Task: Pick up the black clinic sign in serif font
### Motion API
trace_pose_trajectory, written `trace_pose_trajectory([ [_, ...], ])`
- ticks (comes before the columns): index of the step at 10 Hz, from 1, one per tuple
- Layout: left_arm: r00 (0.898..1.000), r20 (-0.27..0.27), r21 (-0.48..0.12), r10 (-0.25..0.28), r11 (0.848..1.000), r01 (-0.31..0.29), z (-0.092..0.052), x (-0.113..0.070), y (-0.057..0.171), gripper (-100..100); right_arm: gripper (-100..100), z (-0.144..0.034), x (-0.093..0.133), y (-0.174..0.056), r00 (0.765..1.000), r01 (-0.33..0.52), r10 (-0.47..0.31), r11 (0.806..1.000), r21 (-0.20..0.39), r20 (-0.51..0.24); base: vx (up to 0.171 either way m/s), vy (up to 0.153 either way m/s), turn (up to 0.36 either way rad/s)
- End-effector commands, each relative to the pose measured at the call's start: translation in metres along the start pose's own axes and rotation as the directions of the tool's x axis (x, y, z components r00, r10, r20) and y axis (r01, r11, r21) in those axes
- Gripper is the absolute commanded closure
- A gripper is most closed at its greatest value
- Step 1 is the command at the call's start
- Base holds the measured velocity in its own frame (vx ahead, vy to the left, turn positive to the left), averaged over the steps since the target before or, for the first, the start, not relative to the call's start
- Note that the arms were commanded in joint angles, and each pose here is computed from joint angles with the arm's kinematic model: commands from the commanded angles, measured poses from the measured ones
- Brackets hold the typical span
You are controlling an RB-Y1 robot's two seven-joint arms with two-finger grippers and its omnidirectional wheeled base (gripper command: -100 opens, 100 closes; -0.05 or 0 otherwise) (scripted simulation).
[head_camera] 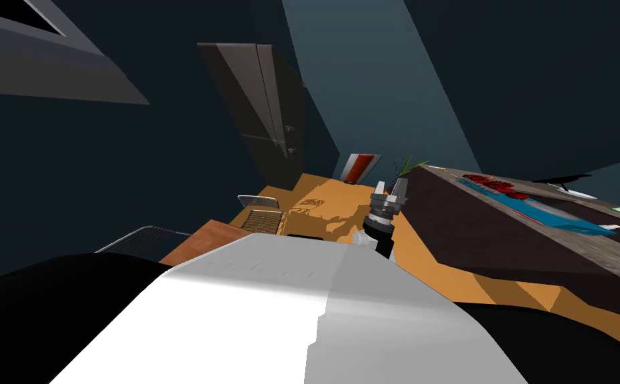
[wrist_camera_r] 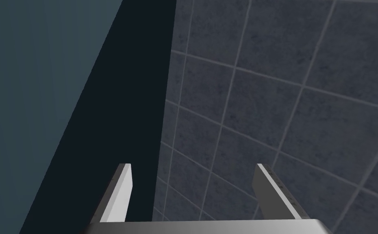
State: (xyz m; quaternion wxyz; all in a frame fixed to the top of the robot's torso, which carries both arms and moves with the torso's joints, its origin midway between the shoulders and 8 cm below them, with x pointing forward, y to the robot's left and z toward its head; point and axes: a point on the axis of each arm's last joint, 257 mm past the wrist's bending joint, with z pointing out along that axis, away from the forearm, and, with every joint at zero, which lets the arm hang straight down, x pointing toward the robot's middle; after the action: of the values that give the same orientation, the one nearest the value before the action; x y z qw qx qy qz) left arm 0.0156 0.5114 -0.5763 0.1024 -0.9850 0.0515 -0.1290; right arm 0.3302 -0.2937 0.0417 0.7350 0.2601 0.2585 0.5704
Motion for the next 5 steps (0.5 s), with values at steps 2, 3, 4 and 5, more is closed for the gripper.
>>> trace_pose_trajectory([
  [2, 0.996, 0.054, -0.051, -0.073, 0.996, 0.076, -0.001, -0.029, 0.009, -100, 0, 0.000, 0.000, 0.000, 1.000, 0.000, 0.000, 1.000, 0.000, 0.000, 0.067, 0.010, -0.066],
  [3, 0.991, 0.082, -0.071, -0.109, 0.991, 0.115, -0.003, -0.043, 0.012, -100, 0, 0.000, 0.000, 0.000, 1.000, 0.000, 0.000, 1.000, 0.000, 0.000, 0.075, -0.003, -0.128],
  [4, 0.991, 0.082, -0.071, -0.109, 0.991, 0.115, -0.003, -0.043, 0.012, -100, 0, 0.000, 0.000, 0.000, 1.000, 0.000, 0.000, 1.000, 0.000, 0.000, 0.058, 0.006, -0.035],
  [5, 0.984, 0.107, -0.087, -0.141, 0.985, 0.150, -0.006, -0.055, 0.014, -100, 0, 0.000, 0.000, 0.000, 1.000, 0.000, 0.000, 1.000, 0.000, 0.000, 0.052, 0.015, -0.067],
])
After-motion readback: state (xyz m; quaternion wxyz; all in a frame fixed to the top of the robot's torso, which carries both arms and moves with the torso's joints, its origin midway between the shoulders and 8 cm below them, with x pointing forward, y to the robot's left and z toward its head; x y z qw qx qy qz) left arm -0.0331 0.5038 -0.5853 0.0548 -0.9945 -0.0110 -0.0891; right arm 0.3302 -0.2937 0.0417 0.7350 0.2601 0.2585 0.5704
